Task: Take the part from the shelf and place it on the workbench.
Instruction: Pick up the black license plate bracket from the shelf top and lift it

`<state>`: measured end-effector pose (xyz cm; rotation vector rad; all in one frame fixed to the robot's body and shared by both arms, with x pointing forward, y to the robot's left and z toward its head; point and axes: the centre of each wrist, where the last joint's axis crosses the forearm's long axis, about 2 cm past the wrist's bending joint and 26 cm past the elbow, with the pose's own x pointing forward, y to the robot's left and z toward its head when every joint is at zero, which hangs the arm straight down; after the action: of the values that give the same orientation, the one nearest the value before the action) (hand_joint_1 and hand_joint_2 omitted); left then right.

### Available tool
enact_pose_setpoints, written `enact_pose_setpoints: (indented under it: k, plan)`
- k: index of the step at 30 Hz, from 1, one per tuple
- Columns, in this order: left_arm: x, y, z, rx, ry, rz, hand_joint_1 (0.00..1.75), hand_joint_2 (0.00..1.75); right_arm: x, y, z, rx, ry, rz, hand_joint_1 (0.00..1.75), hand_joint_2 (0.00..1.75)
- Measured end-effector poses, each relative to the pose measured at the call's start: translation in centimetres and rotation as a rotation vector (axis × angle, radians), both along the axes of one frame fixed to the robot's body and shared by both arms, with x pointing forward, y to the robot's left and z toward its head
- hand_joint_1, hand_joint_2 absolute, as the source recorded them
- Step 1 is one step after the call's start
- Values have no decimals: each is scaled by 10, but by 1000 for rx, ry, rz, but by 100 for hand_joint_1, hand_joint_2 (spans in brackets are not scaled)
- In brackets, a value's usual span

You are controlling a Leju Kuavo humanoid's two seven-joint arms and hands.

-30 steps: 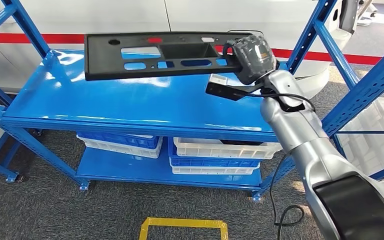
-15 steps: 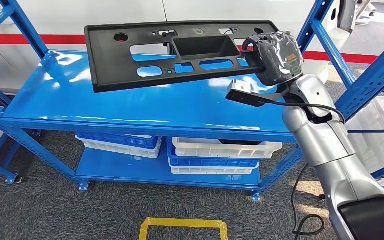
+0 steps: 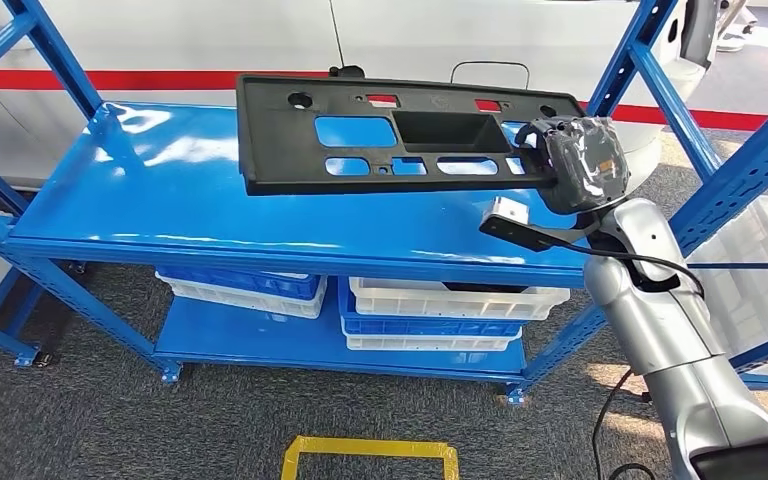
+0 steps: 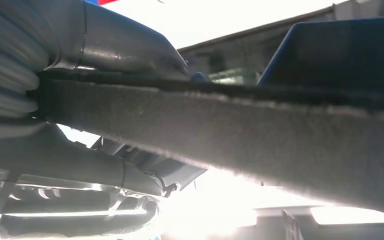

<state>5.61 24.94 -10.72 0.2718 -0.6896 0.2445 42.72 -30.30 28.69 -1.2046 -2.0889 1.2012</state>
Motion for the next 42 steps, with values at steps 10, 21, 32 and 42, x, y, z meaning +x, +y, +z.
enact_pose_setpoints:
  k: [10,21,32,42]
  plan:
    - [0,3,0,17,4,-29,0,0,-3,-5,-7,-9,20,-8,169,175]
    - [4,6,1,84,9,-68,0,0,-2,11,-8,-7,7,23,169,175]
    - [7,4,2,150,25,-77,0,0,6,11,-9,-3,16,37,169,175]
    - [5,2,2,165,36,-82,0,0,14,25,-3,-2,19,64,169,175]
